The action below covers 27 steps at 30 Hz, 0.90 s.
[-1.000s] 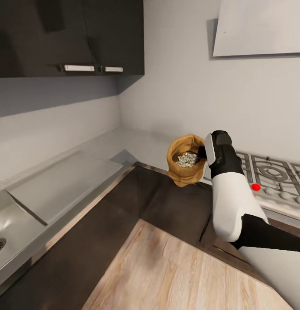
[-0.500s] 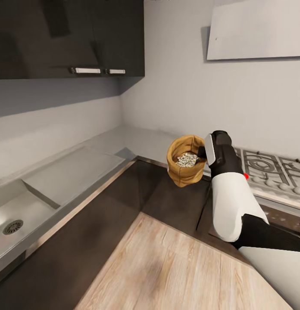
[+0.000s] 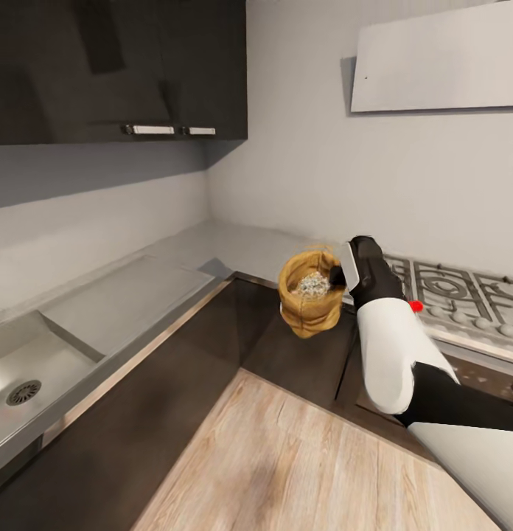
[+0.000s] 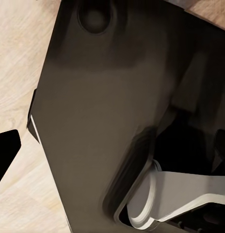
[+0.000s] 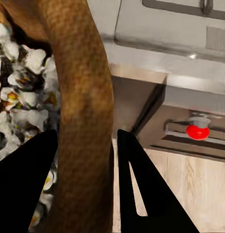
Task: In the kitchen, take the popcorn bag from the countertop, put it into the microwave, and heat it until the popcorn is cooked so the cooked popcorn ends up inside the bag.
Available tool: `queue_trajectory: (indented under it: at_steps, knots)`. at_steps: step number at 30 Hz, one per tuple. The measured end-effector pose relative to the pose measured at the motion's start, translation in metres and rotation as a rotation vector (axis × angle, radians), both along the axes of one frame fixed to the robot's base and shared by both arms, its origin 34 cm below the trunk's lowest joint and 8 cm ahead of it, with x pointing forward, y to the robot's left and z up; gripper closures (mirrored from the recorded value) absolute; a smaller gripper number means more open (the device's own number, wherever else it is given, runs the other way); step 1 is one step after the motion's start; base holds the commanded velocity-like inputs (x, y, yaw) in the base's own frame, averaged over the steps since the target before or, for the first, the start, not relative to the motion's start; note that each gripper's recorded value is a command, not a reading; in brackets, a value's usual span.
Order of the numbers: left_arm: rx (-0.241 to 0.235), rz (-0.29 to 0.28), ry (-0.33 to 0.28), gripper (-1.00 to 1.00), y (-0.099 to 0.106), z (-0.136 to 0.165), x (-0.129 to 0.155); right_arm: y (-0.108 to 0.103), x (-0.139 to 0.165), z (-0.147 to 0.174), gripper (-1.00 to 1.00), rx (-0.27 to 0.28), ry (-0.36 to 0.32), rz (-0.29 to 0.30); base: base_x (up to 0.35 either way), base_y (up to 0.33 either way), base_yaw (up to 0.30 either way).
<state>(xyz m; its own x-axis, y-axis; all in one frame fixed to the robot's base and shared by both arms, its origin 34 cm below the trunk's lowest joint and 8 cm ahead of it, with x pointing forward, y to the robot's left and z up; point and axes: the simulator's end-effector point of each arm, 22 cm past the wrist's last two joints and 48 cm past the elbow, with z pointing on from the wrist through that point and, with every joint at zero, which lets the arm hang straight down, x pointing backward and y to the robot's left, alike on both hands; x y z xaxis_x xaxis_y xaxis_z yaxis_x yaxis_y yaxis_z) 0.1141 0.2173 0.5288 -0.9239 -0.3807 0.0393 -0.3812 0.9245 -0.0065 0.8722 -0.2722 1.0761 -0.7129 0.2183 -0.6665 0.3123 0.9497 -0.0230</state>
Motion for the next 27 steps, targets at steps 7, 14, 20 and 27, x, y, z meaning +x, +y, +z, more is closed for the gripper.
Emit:
queue_trajectory:
  at_steps: [7, 14, 20, 27]
  knots:
    - [-0.001, 0.0, -0.011, -1.0, 0.0, 0.0, 0.004, 0.028, -0.021, -0.059, 1.0, -0.001, 0.167, 0.075, 0.0, 0.0, 0.0]
    - [-0.001, 0.0, -0.022, -1.0, 0.0, 0.0, 0.008, 0.049, -0.044, -0.097, 1.0, 0.006, 0.28, 0.132, 0.0, 0.0, -0.029]
    - [-0.001, 0.0, -0.032, -1.0, 0.0, -0.001, 0.012, 0.069, -0.065, -0.133, 1.0, 0.078, 0.332, 0.186, 0.0, 0.0, -0.089]
    - [-0.001, 0.0, -0.044, -1.0, 0.0, -0.001, 0.017, 0.047, -0.074, -0.146, 1.0, 0.111, 0.342, 0.17, 0.0, 0.0, -0.115]
